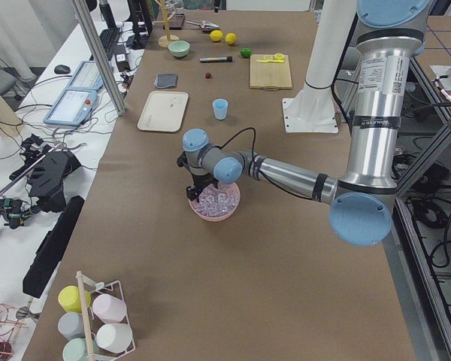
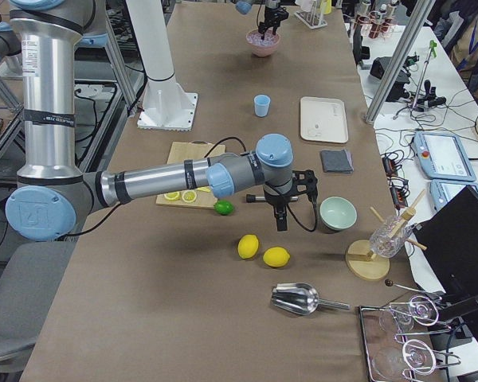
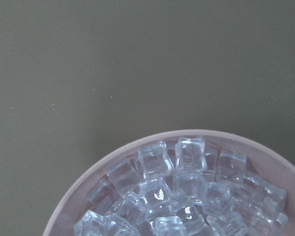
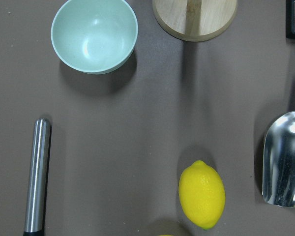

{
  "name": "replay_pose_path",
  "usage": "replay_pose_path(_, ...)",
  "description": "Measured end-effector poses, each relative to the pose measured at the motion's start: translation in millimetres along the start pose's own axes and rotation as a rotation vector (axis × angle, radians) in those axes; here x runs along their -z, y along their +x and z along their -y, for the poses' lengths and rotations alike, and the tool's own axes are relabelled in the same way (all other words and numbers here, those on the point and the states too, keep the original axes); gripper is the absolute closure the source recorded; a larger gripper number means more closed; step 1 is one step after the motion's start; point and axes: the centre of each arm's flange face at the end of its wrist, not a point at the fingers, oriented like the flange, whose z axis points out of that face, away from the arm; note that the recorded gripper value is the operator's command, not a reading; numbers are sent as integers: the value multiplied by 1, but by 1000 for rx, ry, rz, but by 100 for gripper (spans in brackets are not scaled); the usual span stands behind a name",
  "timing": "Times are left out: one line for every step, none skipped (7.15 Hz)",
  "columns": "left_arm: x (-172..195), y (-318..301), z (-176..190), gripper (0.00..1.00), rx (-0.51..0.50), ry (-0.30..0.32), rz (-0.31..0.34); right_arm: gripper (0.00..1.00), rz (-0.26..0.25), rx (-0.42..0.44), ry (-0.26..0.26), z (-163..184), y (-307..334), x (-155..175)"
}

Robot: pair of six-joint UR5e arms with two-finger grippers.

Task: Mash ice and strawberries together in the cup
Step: 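Lower the left gripper into the ice and grasp an ice cube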

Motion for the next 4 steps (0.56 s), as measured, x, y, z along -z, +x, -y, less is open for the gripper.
replay_pose_path(-6,5,2,3,-18,-9,3,0,-1,-1,-1,-1,1,0)
replay_pose_path(-10,9,4,3,-31,-16,14,0,-1,-2,-2,-1,1,-1)
replay_pose_path(-13,12,5,3,-47,-21,20,0,-1,-2,-3,-2,1,-1)
replay_pose_path(-14,13,5,3,-67,-24,22,0,-1,-2,-3,-2,2,-1)
